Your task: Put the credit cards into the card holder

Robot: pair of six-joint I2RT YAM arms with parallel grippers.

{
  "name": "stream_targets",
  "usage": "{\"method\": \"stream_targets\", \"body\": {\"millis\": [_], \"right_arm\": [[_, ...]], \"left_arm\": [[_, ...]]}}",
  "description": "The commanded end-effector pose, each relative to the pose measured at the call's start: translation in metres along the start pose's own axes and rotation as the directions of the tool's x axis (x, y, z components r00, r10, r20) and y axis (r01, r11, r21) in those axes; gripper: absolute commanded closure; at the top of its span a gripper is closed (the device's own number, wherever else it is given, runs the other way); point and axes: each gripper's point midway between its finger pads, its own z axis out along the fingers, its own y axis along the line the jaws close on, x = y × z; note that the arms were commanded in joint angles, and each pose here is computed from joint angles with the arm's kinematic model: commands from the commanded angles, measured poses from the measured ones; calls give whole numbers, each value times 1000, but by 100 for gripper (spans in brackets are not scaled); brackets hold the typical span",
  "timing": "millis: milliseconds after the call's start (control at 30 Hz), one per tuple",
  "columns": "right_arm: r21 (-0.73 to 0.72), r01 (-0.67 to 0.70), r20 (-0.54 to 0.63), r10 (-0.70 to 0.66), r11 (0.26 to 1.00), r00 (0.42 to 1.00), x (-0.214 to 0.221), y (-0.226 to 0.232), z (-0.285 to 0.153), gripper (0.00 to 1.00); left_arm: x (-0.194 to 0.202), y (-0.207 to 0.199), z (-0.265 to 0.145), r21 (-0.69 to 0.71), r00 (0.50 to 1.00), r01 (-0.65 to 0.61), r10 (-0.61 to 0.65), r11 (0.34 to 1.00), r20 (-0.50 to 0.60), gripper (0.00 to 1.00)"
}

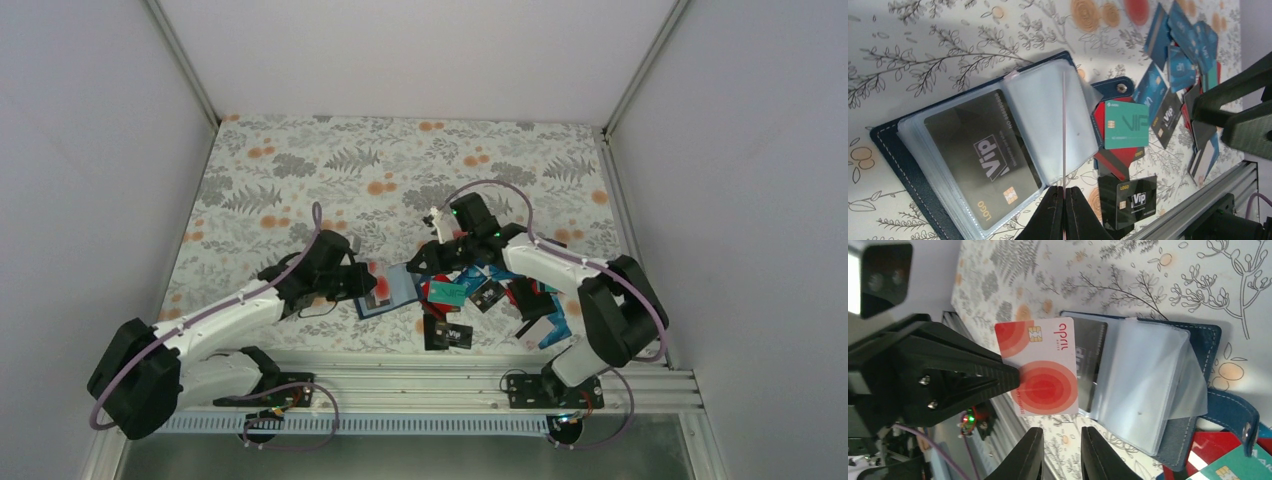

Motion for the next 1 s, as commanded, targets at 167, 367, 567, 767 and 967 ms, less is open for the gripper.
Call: {"method": "stream_targets", "body": {"millis": [167, 367, 567, 767, 967], "right_arm": [[132, 16, -27, -12, 991, 1000, -8, -29, 24, 94], [216, -8, -69, 23, 976, 997, 2, -62, 40, 96], [358, -23, -88, 58, 933, 994, 14, -102, 44, 96], [424, -35, -117, 93, 905, 989, 34, -126, 46, 96], [423, -47, -132, 113, 905, 985, 47, -132, 47, 96]], "left_arm": [[1, 14, 20, -38, 998, 60, -62, 997, -29, 98], [5, 18, 28, -36, 997, 67, -68, 997, -47, 98], [8, 25, 36, -37, 994, 84, -87, 996, -72, 97], [12, 31, 41, -9, 987, 127, -128, 992, -94, 98], [14, 32, 41, 73, 974, 196, -186, 978, -127, 98]]}}
